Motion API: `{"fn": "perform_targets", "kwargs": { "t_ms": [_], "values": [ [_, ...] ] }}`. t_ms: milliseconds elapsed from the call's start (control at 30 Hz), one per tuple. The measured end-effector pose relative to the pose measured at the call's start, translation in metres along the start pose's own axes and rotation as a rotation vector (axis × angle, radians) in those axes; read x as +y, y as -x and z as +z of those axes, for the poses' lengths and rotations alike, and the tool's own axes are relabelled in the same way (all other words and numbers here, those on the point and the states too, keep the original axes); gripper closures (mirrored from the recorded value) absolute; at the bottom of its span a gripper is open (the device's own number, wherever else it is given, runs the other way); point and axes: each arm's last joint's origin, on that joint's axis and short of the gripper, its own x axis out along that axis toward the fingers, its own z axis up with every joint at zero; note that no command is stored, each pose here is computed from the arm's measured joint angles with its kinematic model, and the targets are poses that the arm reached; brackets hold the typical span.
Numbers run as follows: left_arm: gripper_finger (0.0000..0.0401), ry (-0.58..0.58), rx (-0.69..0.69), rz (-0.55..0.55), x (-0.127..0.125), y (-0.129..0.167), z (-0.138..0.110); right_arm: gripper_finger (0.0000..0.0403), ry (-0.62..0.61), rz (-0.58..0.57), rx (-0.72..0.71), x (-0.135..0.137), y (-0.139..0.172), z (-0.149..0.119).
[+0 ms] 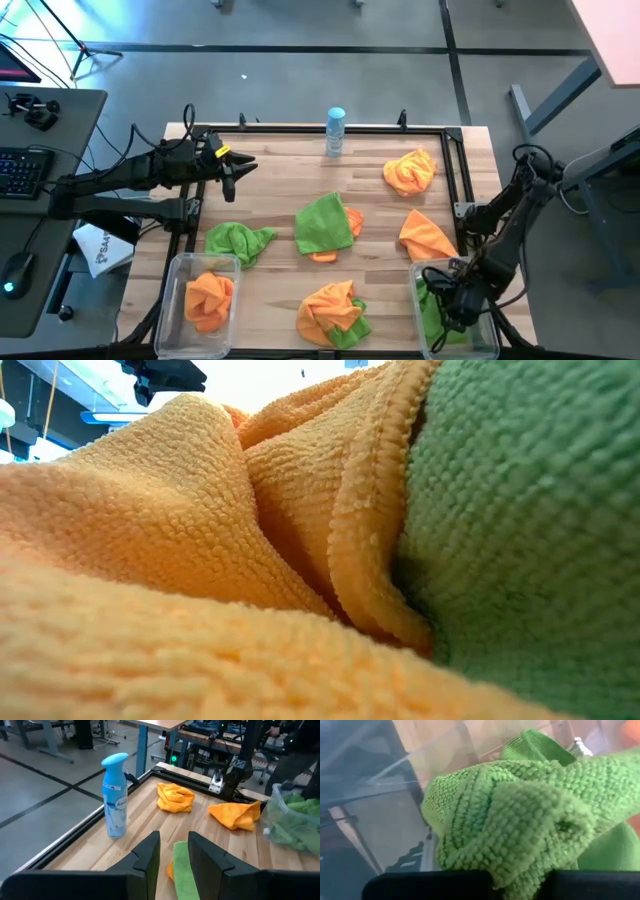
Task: Sort microfiber towel by color & place in baskets
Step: Put the green microfiber cloth into the right transparent bin
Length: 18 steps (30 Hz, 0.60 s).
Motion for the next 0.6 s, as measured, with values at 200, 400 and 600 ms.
{"fn": "perform_targets", "kwargs": {
  "t_ms": [200,400,600],
  "values": [
    [0.0311,0.006,0.001,0.0,0.0,0.0,0.0,0.0403,0.061,0.04,0.007,-0.012,-0.03,-0.001],
    [0.0311,0.006,-0.001,0.008,0.0,0.0,0.0,0.0384,0.061,0.058,0.053,-0.019,-0.042,-0.003],
    [0.0311,-0.022,-0.009,0.056,0.002,0.0,0.0,0.0324,0.064,0.066,0.05,-0.016,-0.038,-0.003]
  ]
}}
